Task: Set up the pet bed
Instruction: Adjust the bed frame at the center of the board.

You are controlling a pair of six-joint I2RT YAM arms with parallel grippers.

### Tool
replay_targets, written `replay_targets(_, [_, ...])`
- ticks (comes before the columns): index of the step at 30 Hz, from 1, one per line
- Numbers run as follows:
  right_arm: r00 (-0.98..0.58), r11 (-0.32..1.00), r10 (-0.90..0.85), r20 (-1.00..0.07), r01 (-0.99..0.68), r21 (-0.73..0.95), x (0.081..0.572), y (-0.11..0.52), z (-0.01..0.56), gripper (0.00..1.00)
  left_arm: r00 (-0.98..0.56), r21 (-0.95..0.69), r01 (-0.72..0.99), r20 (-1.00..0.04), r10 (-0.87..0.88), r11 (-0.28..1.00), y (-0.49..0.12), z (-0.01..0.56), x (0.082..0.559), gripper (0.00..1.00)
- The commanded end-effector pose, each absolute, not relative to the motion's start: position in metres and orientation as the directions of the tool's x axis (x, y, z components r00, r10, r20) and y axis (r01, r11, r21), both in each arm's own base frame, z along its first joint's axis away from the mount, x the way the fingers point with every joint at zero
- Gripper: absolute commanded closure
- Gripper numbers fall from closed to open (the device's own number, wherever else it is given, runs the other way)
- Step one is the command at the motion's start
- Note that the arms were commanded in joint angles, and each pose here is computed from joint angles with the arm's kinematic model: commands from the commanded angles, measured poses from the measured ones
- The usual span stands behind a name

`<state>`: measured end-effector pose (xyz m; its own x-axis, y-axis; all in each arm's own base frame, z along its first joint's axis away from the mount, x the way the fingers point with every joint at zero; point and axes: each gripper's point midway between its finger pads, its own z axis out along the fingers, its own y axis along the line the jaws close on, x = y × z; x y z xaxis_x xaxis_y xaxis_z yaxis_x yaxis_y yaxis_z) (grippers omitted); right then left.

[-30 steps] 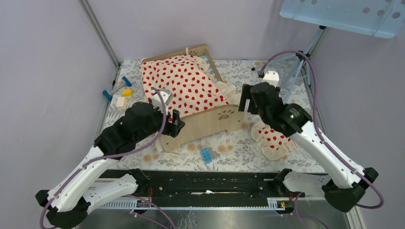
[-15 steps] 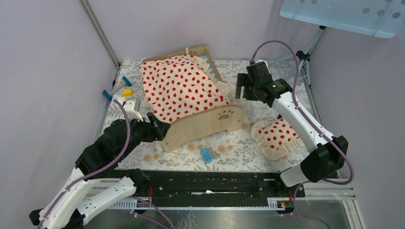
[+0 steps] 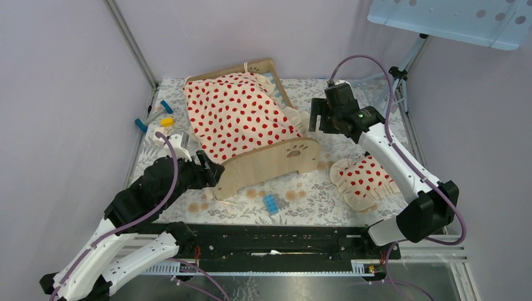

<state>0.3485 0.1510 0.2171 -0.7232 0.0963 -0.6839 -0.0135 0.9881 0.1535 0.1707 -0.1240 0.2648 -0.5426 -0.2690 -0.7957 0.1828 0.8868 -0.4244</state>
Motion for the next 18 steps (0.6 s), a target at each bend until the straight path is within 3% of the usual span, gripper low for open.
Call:
replay_targets(1, [-0.694,0.986,0.099,-0.713,-0.027,0.163,0.3488,0.1478,0.2294,0.15,-0.514,-0.437,0.191,-0.807,-0.290,0.879,-0.1260,0.2705,0.1756,0.32])
replay_targets(18, [-0.699,0.987,0.086,-0.710,-0.037,0.156,0.3457,0.1469,0.2260,0.15,-0.536,-0.426,0.208,-0.803,-0.262,0.881,-0.1335,0.2609,0.1779,0.34])
